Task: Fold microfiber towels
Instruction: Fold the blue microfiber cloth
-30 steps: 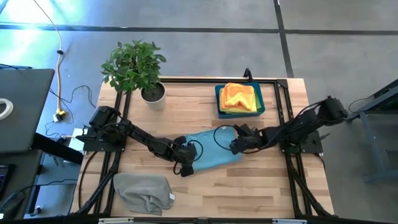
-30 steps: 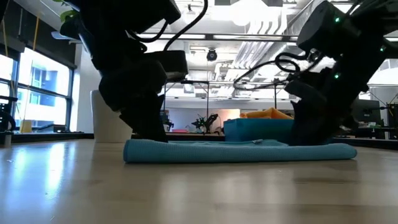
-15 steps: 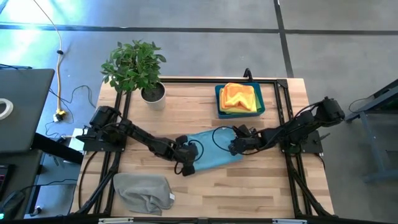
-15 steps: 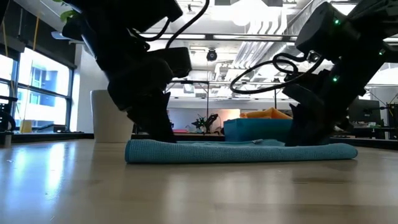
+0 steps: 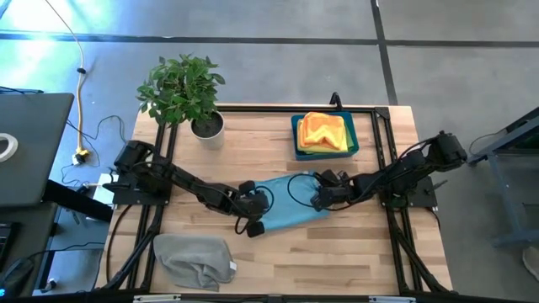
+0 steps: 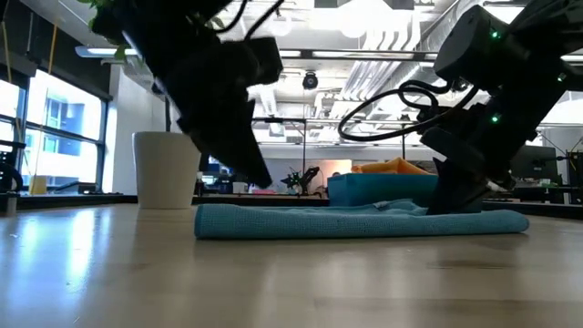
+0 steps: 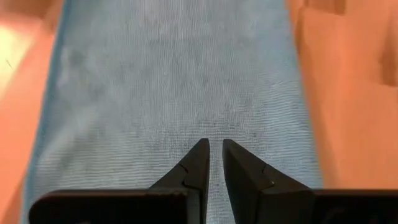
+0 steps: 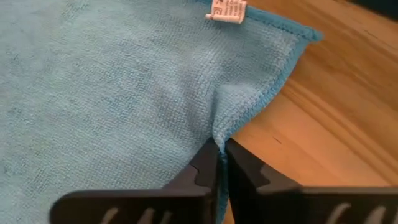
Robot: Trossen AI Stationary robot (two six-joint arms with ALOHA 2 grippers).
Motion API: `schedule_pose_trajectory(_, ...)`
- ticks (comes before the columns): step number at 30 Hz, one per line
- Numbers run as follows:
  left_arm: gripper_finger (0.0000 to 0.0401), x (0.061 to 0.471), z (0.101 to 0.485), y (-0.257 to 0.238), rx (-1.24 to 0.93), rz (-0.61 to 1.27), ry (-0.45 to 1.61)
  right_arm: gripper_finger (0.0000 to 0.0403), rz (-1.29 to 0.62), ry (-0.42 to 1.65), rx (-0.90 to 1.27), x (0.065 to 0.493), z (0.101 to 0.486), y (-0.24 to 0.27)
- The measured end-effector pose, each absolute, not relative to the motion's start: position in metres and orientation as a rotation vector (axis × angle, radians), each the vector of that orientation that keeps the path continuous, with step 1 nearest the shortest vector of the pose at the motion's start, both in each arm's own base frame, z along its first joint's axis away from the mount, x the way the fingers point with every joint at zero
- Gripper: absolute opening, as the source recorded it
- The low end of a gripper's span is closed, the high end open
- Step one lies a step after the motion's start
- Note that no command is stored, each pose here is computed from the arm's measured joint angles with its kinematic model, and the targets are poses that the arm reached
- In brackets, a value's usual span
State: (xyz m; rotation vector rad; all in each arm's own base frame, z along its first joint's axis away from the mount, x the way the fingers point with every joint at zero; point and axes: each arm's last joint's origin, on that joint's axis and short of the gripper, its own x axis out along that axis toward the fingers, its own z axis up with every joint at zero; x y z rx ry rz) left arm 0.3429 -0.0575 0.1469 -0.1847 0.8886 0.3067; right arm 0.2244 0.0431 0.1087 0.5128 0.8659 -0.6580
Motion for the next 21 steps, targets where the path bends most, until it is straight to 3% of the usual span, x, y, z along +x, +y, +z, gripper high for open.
schedule_pose_trajectory(11, 0.0037, 0.336, 0.187, -0.051, -0.066, 0.419, 0.73, 0.0002, -0.684, 0.988, 0.391, 0.213, 0.115, 0.04)
schedule_pose_trajectory(21, 0.0037, 0.328, 0.212, -0.047, 0.051, 0.456, 0.658, 0.0001, -0.883, 1.293, 0.284, 0.207, 0.166, 0.039)
